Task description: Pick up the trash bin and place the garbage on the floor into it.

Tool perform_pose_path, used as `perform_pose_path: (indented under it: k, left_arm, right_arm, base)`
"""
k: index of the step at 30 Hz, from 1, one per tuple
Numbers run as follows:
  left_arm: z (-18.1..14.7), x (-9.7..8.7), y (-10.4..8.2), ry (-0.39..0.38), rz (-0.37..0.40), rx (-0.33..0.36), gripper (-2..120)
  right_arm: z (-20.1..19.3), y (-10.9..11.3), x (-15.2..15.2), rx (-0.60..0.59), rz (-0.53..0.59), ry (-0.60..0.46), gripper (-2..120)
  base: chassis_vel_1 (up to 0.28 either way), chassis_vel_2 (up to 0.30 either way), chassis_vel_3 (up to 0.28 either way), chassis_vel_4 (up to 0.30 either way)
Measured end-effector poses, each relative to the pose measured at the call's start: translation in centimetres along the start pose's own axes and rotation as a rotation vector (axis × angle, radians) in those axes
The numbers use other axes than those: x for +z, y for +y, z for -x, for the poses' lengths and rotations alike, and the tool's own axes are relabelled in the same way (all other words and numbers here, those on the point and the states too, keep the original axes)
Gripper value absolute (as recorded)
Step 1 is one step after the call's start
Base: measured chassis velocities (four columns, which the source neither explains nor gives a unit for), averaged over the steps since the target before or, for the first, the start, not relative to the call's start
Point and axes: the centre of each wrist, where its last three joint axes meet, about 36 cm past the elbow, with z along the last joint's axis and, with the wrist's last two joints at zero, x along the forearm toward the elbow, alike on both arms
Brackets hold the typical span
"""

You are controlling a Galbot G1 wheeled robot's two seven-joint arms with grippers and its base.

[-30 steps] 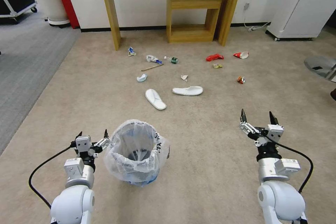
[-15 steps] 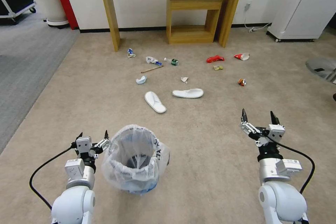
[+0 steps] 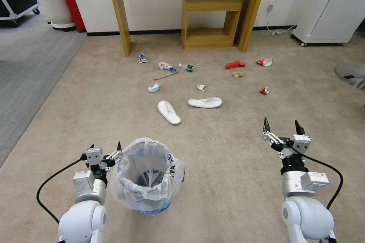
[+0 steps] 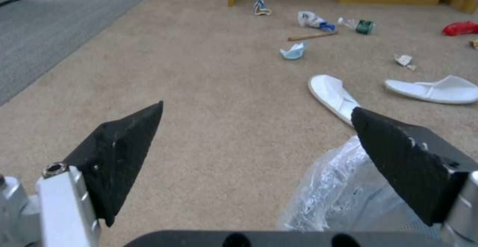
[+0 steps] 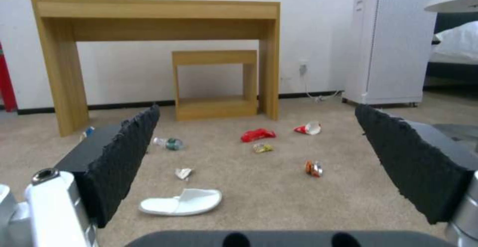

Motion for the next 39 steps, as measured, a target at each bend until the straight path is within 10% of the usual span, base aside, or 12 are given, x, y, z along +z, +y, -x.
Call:
perform_pose_path:
  k: [17, 29, 39]
  left_arm:
    - [-0.1, -0.1, -0.2, 0.031, -0.004, -0.005, 100]
    - [-3.1, -5.3, -1.0, 0.376, -0.136, 0.046, 100]
    - [-1.3, -4.7, -0.8, 0.474, -0.146, 0.059, 100]
  right_arm:
    - [0.2, 0.0, 0.3, 0.001, 0.003, 0.011, 100]
    - [0.5, -1.0, 0.5, 0.005, 0.012, 0.021, 100]
    - [0.6, -1.0, 0.8, 0.012, 0.016, 0.025, 100]
  base:
    - [0.000, 0.000, 0.000, 0.000]
    - [0.000, 0.000, 0.000, 0.000]
    - [0.000, 0.000, 0.000, 0.000]
